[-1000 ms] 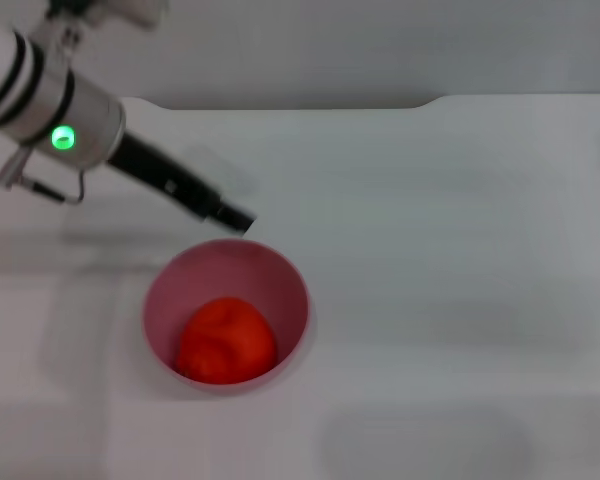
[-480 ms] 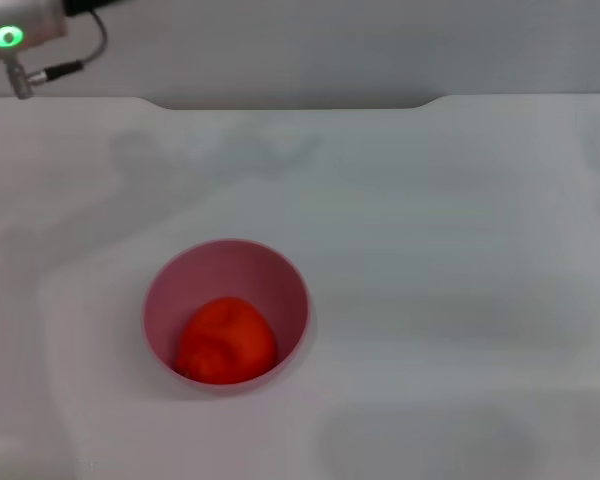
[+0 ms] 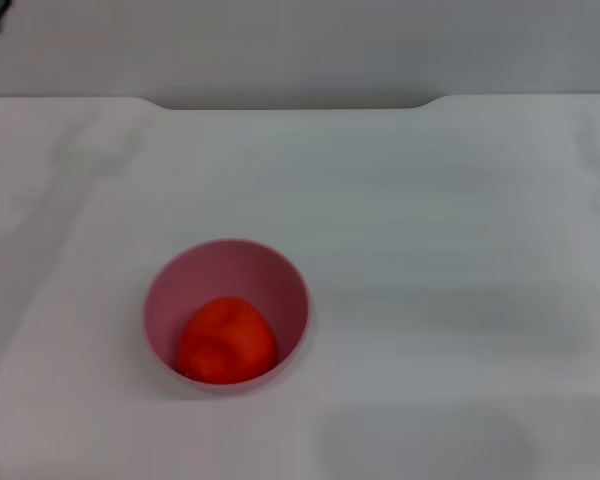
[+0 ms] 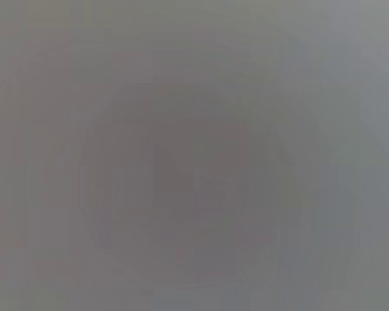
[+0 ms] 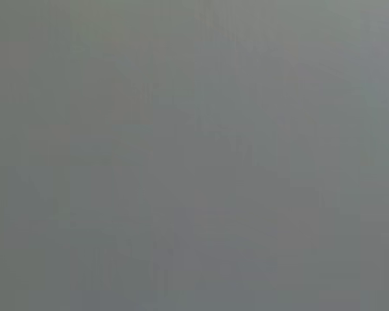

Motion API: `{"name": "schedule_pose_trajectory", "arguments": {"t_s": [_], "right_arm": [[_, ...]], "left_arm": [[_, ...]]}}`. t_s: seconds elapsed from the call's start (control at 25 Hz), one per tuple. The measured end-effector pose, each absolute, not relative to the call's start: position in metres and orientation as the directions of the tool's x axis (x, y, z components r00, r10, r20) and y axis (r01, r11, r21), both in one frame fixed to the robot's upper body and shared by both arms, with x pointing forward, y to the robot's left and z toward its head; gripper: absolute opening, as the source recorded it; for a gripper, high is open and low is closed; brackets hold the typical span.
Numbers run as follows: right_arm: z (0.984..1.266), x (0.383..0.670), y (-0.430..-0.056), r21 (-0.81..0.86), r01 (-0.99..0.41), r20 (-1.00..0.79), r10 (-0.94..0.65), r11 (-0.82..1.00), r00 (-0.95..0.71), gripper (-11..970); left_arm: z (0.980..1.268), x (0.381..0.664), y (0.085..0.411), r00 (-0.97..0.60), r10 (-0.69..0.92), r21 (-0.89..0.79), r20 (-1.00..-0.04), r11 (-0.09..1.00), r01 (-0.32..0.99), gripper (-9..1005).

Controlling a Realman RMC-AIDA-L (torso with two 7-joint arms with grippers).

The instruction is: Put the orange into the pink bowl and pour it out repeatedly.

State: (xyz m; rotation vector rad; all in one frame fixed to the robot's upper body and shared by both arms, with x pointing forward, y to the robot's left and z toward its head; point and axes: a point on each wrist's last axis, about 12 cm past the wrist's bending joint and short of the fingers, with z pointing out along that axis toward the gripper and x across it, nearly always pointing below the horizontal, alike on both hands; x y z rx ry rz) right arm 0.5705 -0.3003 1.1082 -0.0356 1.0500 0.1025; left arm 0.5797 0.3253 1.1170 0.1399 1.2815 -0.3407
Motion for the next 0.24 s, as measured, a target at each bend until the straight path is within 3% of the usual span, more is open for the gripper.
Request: {"name": "schedule_pose_trajectory", "arguments": {"t_s": [0.04, 0.2, 0.24], "right_arm": [[1.107, 0.57, -0.302, 0.021, -0.094, -0.87, 0.065, 0.995, 0.489, 514], [1.105, 0.569, -0.308, 0.027, -0.066, -0.874, 0.056, 0.997, 0.483, 514], [1.105, 0.569, -0.309, 0.029, -0.061, -0.873, 0.055, 0.998, 0.484, 514]], "left_arm": [[1.103, 0.566, 0.337, 0.259, -0.129, -0.065, -0.957, 0.969, 0.24, 757], [1.095, 0.557, 0.344, 0.261, -0.106, -0.057, -0.96, 0.98, 0.189, 757], [1.077, 0.538, 0.357, 0.248, -0.075, -0.052, -0.966, 0.994, 0.101, 757]]}}
